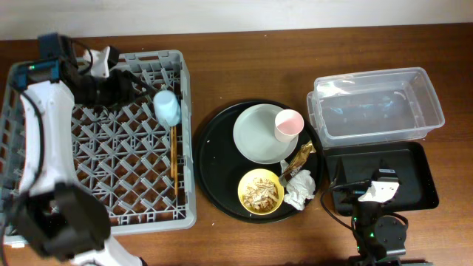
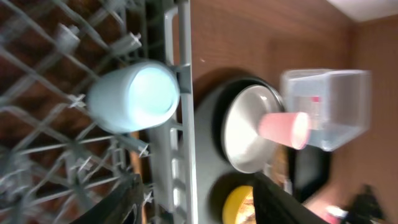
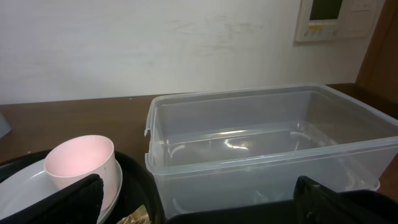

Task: Sort waste into correct bins and load items into the dishwasher rack

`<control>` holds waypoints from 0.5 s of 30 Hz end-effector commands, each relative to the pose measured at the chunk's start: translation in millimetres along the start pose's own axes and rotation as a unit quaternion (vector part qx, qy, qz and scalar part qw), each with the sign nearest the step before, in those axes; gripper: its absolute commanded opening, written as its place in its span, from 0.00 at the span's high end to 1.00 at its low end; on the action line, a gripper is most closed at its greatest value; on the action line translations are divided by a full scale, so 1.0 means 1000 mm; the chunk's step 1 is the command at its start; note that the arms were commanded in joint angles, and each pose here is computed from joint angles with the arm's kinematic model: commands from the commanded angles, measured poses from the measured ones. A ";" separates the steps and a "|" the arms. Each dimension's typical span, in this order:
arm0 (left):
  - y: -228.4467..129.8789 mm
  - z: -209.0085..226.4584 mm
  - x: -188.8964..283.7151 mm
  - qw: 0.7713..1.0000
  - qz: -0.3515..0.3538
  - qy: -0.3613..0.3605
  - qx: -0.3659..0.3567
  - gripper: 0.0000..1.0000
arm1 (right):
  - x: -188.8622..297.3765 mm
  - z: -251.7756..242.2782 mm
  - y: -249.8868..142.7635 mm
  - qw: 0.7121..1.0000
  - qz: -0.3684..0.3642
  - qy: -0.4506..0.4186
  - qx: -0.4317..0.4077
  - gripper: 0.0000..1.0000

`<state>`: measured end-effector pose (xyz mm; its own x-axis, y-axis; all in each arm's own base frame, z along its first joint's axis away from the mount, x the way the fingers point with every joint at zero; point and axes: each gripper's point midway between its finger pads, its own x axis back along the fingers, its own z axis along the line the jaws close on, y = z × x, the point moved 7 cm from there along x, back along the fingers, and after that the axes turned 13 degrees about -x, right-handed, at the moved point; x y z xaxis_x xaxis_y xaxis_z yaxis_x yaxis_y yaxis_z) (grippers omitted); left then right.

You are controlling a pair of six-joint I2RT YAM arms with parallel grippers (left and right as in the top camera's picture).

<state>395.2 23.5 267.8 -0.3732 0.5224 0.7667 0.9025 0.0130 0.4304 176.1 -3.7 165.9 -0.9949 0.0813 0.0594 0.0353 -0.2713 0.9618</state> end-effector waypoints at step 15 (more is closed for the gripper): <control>-0.013 -0.159 -0.117 0.970 0.070 0.080 -0.218 0.50 | 0.000 -0.001 -0.002 1.000 0.001 -0.006 -0.002 0.02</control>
<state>401.9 -141.7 255.2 -0.3406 0.3477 0.8735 0.8081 -0.3666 0.4610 176.1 -3.7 165.9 -0.9949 0.0813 0.0594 0.0353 -0.2717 0.9617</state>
